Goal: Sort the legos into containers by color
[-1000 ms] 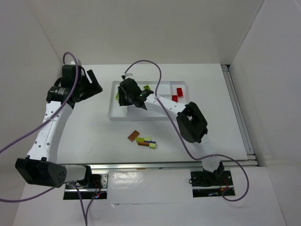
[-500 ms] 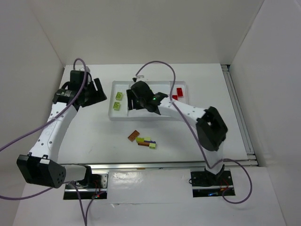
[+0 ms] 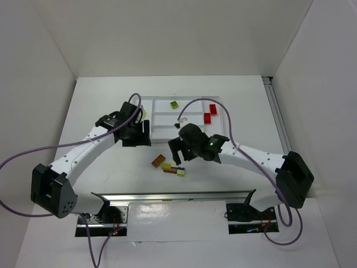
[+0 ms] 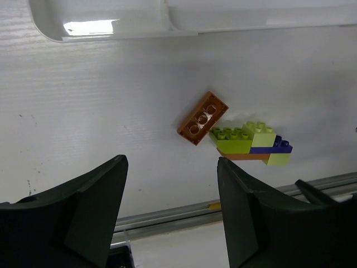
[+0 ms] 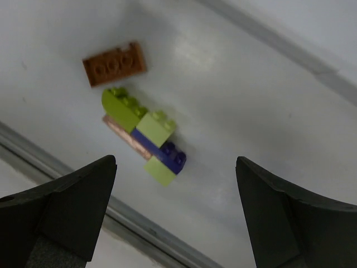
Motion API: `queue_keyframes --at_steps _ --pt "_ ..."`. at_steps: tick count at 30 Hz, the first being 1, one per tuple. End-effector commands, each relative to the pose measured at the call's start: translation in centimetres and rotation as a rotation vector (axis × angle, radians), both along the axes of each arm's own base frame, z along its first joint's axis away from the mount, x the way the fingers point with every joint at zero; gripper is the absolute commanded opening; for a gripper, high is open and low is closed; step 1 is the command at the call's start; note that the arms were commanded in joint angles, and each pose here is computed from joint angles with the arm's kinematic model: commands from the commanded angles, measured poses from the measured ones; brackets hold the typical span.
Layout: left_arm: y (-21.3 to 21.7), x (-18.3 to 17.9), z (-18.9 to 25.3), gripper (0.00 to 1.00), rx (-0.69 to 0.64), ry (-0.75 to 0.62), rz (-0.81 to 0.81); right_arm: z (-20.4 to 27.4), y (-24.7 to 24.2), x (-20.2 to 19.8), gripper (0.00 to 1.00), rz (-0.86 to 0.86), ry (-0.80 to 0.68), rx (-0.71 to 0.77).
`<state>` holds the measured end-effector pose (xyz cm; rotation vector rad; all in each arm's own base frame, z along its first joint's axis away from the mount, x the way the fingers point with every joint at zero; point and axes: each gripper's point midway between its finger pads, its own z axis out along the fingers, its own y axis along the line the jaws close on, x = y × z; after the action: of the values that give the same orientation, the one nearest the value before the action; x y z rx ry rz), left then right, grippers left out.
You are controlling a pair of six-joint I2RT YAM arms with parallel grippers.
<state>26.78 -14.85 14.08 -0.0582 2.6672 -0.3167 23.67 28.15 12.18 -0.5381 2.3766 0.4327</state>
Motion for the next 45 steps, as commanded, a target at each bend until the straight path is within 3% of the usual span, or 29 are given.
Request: queue_keyframes --at_steps 1,6,12,15,21,24,35,40,42,45 --pt "0.3 1.3 1.0 0.76 0.010 -0.040 0.059 -2.1 0.5 -2.6 0.95 0.144 0.068 -0.032" --pt "0.9 1.4 1.8 0.76 0.025 -0.052 0.116 -4.2 -1.8 -2.3 0.95 -0.066 0.149 -0.125" --pt "0.6 1.6 1.2 0.76 0.025 -0.035 0.111 -4.7 -0.6 -4.6 0.95 -0.221 0.274 0.000" --pt "-0.3 1.1 0.6 0.76 0.016 -0.015 0.059 -5.5 -0.2 -5.4 0.93 -0.244 0.301 0.008" --pt "-7.3 -3.1 -2.4 0.76 -0.154 0.150 -0.203 -5.8 1.0 -5.9 0.86 -0.260 0.305 0.032" --pt "-8.6 -4.2 -4.0 0.75 -0.174 0.206 -0.205 -6.7 0.9 -6.2 0.85 -0.269 0.315 0.002" --pt "-7.5 -2.2 -3.3 0.75 -0.120 0.140 -0.102 -8.8 0.2 -5.5 0.76 -0.323 0.306 -0.076" --pt "-6.1 -1.6 -3.2 0.76 -0.115 0.145 -0.045 -9.0 0.4 -4.8 0.55 -0.336 0.288 -0.090" --pt "-5.4 -1.4 -3.3 0.76 -0.101 0.146 -0.050 -8.8 0.2 -4.4 0.40 -0.342 0.265 -0.105" --pt "-4.7 -0.2 -2.6 0.76 -0.086 0.104 -0.065 -7.3 -0.3 -3.7 0.34 -0.337 0.211 -0.103"
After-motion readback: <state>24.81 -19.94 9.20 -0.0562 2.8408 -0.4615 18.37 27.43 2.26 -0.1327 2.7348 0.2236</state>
